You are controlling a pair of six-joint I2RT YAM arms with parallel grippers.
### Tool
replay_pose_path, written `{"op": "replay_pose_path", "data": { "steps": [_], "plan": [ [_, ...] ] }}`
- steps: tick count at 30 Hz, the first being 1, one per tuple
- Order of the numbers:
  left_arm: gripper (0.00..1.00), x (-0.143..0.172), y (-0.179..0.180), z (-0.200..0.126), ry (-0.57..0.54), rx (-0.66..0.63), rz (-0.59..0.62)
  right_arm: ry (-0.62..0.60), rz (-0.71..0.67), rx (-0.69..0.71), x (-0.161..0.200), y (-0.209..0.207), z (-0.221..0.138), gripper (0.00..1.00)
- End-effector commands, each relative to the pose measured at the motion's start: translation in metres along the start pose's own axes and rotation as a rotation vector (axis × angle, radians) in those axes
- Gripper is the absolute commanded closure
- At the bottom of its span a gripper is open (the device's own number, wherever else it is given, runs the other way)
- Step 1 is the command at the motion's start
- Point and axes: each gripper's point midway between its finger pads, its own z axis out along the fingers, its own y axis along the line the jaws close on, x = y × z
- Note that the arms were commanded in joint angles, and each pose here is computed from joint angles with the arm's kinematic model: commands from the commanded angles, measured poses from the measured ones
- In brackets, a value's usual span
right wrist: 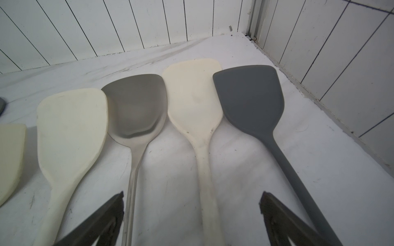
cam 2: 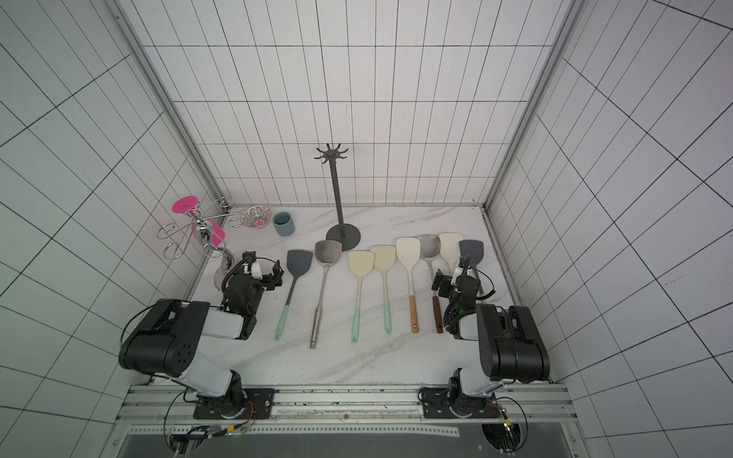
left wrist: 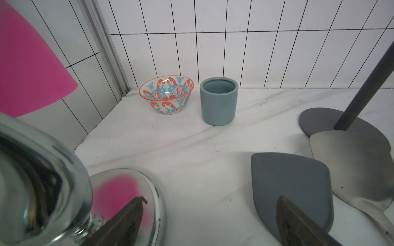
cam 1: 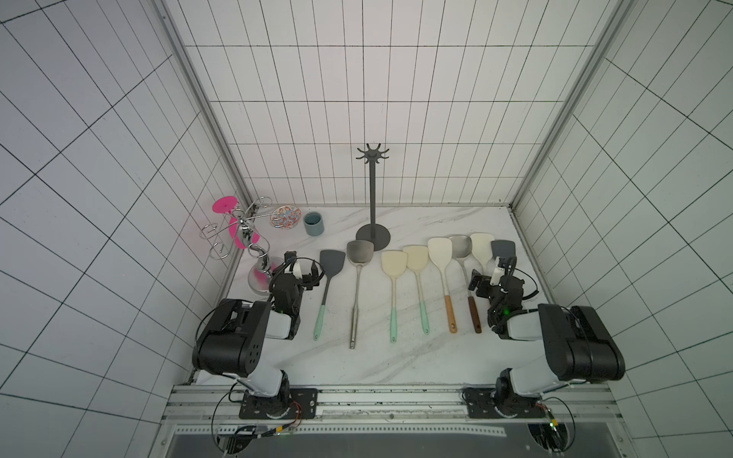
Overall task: Take the spatula off the kitchen utensil rack
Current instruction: Reset both arms
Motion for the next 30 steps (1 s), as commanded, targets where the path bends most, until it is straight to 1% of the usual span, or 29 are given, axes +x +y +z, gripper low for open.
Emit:
{"op": "replay_pose_path", "data": {
  "steps": [1, 4, 7, 14, 30],
  "plan": [
    [0.03, -0.015, 0.000, 0.009, -0.008, -0.002, 0.012, -0.021, -0.037, -0.017, -0.028, 0.011, 0.015, 0.01],
    [0.03, -0.017, -0.001, 0.007, -0.025, 0.001, 0.011, -0.027, -0.036, -0.015, -0.028, 0.011, 0.015, 0.01],
    [0.03, -0.016, 0.000, 0.007, -0.020, 0.001, 0.011, -0.032, -0.043, -0.016, -0.029, 0.012, 0.014, 0.01],
    [0.03, -0.016, 0.000, 0.007, -0.020, 0.000, 0.012, -0.012, -0.090, -0.049, -0.028, 0.024, 0.017, 0.01],
    [0.03, -0.017, -0.001, 0.007, -0.022, 0.002, 0.011, -0.011, -0.088, -0.051, -0.027, 0.024, 0.017, 0.01]
  ]
}}
